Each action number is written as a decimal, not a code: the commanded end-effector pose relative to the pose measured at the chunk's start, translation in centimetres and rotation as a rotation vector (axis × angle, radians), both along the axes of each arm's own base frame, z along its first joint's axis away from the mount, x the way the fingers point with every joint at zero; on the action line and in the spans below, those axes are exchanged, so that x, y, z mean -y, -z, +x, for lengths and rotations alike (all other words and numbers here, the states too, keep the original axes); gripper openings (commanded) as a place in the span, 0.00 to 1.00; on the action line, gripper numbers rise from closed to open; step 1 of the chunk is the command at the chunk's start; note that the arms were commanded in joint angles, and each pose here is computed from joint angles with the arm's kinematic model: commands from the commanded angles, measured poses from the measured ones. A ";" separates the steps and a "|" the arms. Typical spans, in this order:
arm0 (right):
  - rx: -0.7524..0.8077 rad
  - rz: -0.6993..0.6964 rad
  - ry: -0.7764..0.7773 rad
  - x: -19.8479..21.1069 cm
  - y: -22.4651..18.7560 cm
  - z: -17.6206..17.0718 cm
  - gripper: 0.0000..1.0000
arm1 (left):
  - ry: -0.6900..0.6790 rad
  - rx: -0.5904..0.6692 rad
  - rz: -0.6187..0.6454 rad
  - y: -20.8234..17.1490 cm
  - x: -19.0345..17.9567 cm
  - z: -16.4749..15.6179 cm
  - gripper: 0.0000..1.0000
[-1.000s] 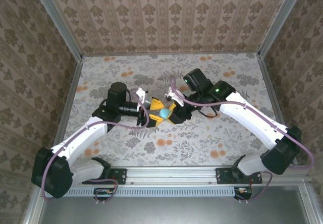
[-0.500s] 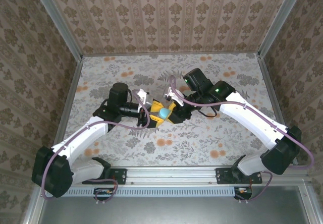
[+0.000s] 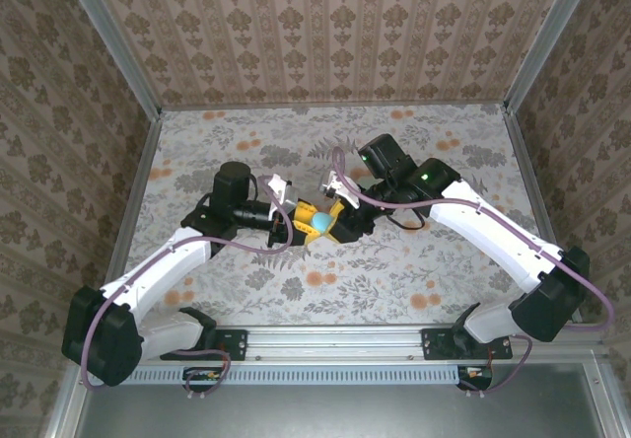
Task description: Insert the wireless bluetooth earbuds into the charging case
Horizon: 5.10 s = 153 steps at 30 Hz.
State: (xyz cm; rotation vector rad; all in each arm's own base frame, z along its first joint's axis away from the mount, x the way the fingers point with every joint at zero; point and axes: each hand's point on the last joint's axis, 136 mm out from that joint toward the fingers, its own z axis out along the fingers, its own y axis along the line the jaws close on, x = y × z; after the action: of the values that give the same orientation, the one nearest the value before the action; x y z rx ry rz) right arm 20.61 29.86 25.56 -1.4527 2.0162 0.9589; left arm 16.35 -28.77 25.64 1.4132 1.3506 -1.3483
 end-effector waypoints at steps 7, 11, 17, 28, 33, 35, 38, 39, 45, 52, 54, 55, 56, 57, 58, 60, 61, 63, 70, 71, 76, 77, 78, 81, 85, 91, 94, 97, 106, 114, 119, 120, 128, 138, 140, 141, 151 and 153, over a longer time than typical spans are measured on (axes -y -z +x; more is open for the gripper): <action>0.118 0.095 0.072 0.5 -3.2 0.5 0.66 | -0.018 0.044 -0.021 -1.3 -0.3 0.0 0.30; 0.156 0.140 0.122 0.8 -3.9 0.7 0.69 | -0.062 0.053 -0.018 -1.0 -0.6 0.3 0.30; 0.168 0.159 0.163 1.0 -3.4 0.9 0.71 | -0.103 0.051 -0.018 -1.0 -0.7 0.8 0.30; 0.179 0.087 0.203 0.1 -1.9 2.4 0.75 | -0.145 0.054 -0.032 -0.8 -0.7 1.2 0.30; 0.207 0.039 0.278 0.6 -1.3 4.0 0.75 | -0.156 0.063 -0.035 -0.8 -0.9 1.1 0.30; 0.213 0.029 0.304 0.9 -1.3 4.3 0.75 | -0.157 0.063 -0.034 -0.7 -0.9 1.1 0.30; 0.245 0.038 0.348 1.1 -1.8 5.2 0.75 | -0.158 0.062 -0.032 -0.5 -0.9 1.0 0.29; 0.250 0.036 0.361 1.2 -1.9 5.4 0.76 | -0.158 0.061 -0.032 -0.5 -0.9 1.0 0.29; 0.264 0.041 0.413 1.7 -2.5 6.3 0.76 | -0.163 0.063 -0.032 -0.4 -1.0 0.9 0.29; 0.266 0.047 0.470 2.5 -2.9 7.1 0.76 | -0.176 0.071 -0.034 -0.4 -1.2 0.9 0.29; 0.264 0.043 0.486 2.8 -2.8 7.4 0.77 | -0.184 0.073 -0.032 -0.5 -1.2 0.9 0.29; 0.262 0.043 0.492 3.0 -2.8 7.5 0.77 | -0.187 0.073 -0.030 -0.4 -1.3 1.0 0.29; 0.260 0.045 0.501 3.1 -2.9 7.6 0.77 | -0.188 0.075 -0.032 -0.5 -1.3 0.9 0.29; 0.257 0.047 0.509 3.2 -2.9 7.7 0.77 | -0.190 0.077 -0.034 -0.5 -1.3 0.9 0.29; 0.255 0.050 0.518 3.4 -3.0 7.8 0.77 | -0.190 0.075 -0.034 -0.5 -1.4 0.8 0.29; 0.251 0.056 0.535 3.6 -3.1 8.0 0.77 | -0.192 0.075 -0.035 -0.5 -1.4 0.8 0.29; 0.247 0.060 0.544 3.7 -3.2 8.1 0.77 | -0.195 0.075 -0.034 -0.5 -1.5 0.7 0.29; 0.236 0.067 0.566 4.0 -3.2 8.4 0.77 | -0.203 0.077 -0.034 -0.5 -1.6 0.7 0.29; 0.206 0.141 0.564 4.2 -4.6 7.7 0.77 | -0.292 0.076 -0.009 -0.1 -2.1 1.8 0.29; 0.205 0.160 0.559 4.1 -5.0 7.4 0.77 | -0.315 0.073 0.004 0.2 -2.2 2.1 0.29; 0.195 0.224 0.556 4.2 -6.5 6.5 0.77 | -0.413 0.055 0.023 0.8 -3.2 3.4 0.29; 0.190 0.228 0.560 4.3 -6.6 6.3 0.77 | -0.437 0.050 0.023 0.9 -3.5 3.7 0.29; 0.183 0.231 0.566 4.4 -6.5 6.3 0.77 | -0.460 0.048 0.025 0.9 -3.8 4.0 0.29; 0.154 0.233 0.605 4.7 -5.9 6.4 0.77 | -0.527 0.034 0.031 1.2 -4.8 4.8 0.28; 0.074 0.230 0.662 4.6 -4.0 6.8 0.75 | -0.630 0.022 0.033 1.5 -6.5 5.9 0.28; -0.065 0.212 0.718 3.7 -0.2 7.4 0.72 | -0.767 0.027 0.045 1.5 -9.0 7.0 0.28; -0.109 0.175 0.722 2.7 1.5 7.7 0.71 | -0.810 0.037 0.044 1.1 -9.9 7.0 0.28; -0.128 0.130 0.710 1.2 2.9 8.2 0.70 | -0.854 0.050 0.046 0.6 -10.7 6.9 0.28; -0.226 -0.002 0.701 -4.9 7.6 11.4 0.71 | -0.973 0.110 0.063 -0.9 -13.2 6.4 0.27; -0.313 -0.105 0.669 -11.3 12.3 12.5 0.62 | -1.057 0.167 0.078 -2.3 -15.2 5.3 0.27; -0.393 -0.101 0.688 -13.4 14.5 12.9 0.52 | -1.099 0.206 0.071 -3.0 -16.2 4.6 0.27; -0.397 -0.103 0.686 -13.8 14.8 12.9 0.50 | -1.108 0.213 0.069 -3.2 -16.4 4.4 0.27; -0.352 -0.162 0.627 -16.7 17.5 12.9 0.39 | -1.141 0.236 0.047 -3.9 -17.2 3.7 0.27; -0.180 -0.232 0.551 -19.3 20.1 13.8 0.39 | -1.155 0.245 0.033 -4.3 -17.6 3.3 0.27; -0.151 -0.242 0.537 -19.7 20.4 13.9 0.39 | -1.155 0.244 0.034 -4.2 -17.6 3.3 0.27; -0.142 -0.246 0.534 -19.8 20.5 14.0 0.40 | -1.156 0.244 0.034 -4.3 -17.6 3.3 0.27; -0.072 -0.312 0.471 -20.6 22.5 14.0 0.40 | -1.157 0.240 0.041 -3.9 -17.7 3.3 0.27; -0.074 -0.322 0.465 -20.6 23.0 14.0 0.40 | -1.159 0.240 0.041 -4.0 -17.7 3.2 0.27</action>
State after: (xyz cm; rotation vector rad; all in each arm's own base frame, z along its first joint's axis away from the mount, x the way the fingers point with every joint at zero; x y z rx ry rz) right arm 35.47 50.38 4.03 -0.9414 2.4864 0.5843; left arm 20.38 -10.83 27.74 0.5151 1.6684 -0.3505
